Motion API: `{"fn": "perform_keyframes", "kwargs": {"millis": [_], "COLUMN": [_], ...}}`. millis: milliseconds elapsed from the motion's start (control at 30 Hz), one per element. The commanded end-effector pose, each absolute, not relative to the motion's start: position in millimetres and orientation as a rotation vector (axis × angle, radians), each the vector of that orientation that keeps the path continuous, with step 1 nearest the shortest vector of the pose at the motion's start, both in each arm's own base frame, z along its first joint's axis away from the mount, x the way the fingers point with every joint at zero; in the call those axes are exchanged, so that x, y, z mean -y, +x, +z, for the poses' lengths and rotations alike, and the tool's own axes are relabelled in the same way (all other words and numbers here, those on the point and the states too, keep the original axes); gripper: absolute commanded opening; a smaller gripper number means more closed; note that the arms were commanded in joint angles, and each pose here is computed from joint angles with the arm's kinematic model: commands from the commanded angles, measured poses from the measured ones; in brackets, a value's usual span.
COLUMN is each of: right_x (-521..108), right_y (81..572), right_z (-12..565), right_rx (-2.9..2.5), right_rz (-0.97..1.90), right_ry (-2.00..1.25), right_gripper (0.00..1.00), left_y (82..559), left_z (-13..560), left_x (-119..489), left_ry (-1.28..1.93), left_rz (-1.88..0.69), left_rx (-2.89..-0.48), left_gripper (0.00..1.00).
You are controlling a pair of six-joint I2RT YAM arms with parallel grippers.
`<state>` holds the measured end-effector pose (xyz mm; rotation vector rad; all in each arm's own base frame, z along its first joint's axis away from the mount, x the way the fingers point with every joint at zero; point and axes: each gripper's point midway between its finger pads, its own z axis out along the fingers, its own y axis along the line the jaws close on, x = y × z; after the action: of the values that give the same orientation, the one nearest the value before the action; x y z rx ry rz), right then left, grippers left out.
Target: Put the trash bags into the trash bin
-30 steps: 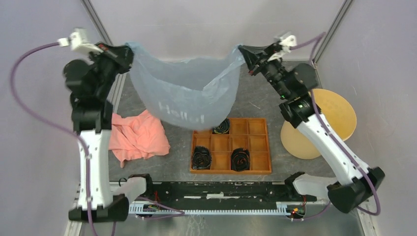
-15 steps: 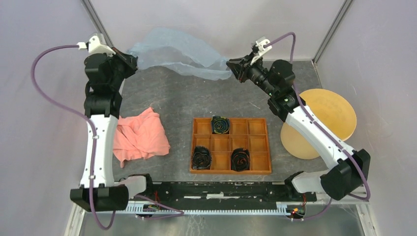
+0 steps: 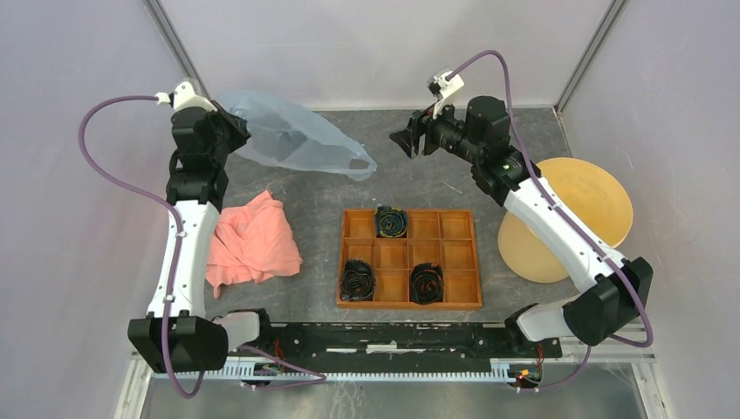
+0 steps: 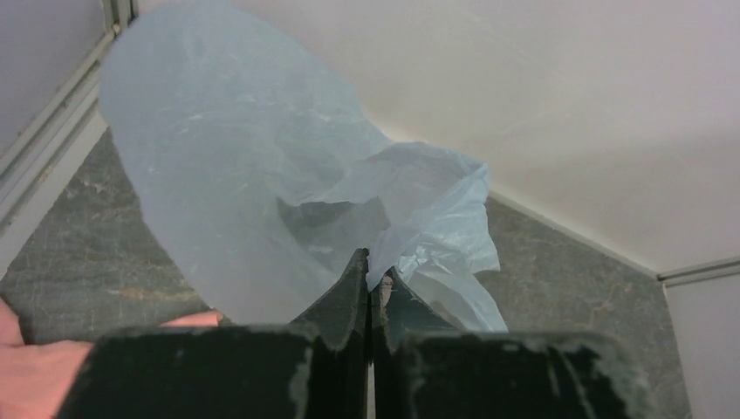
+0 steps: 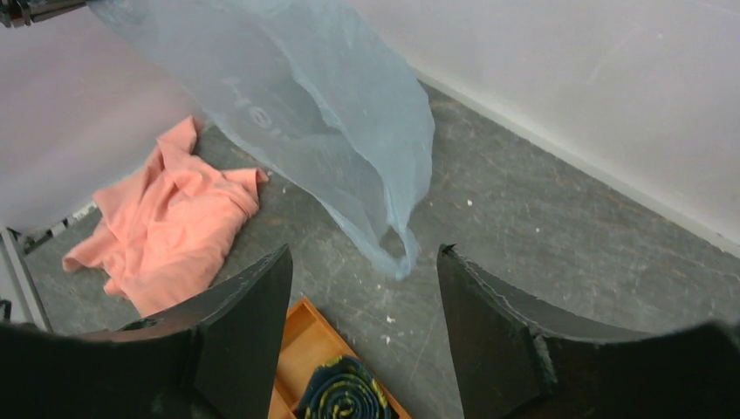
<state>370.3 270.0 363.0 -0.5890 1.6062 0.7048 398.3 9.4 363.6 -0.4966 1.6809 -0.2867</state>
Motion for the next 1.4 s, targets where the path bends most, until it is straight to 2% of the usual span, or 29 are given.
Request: {"fn": "perform_keyframes", "kwargs": {"millis": [0, 300, 467, 700, 900, 1200, 1367], "right_x": [-270, -287, -297, -269, -216, -162, -162], "right_y": [362, 333, 303, 273, 262, 265, 282], "right_z": [350, 297, 246, 176, 141, 123, 111], "right_rx": [-1.666, -1.796, -1.941, -2.105, -2.195, -2.261, -2.306], "right_rz": [0.690, 0.675, 0.573, 0.386, 0.176, -0.001, 0.113], "right_ry": [-0.657, -0.763, -0.888, -0.965, -0.824, -0.477, -0.375], "right_gripper": [0.71, 0.83, 0.90, 0.96, 0.98, 0.98, 0.98], "left_y": [405, 395, 390, 385, 381, 378, 381], "left_z": [352, 350, 352, 359, 366, 368, 363], "left_x": [-12, -8, -13, -7, 5, 4, 5], "left_ry": [-0.441, -0.399, -0.412, -0.400, -0.372, -0.383, -0.386], "left_rz": [-0.244, -0.249, -0.220, -0.256, -0.336, -0.341, -0.349], "left_rx": [-1.684, -1.686, -1.675, -1.656, -1.647, -1.632, -1.642], "left_gripper": [0.02, 0.02, 0.02, 0.02, 0.02, 0.02, 0.02]}}
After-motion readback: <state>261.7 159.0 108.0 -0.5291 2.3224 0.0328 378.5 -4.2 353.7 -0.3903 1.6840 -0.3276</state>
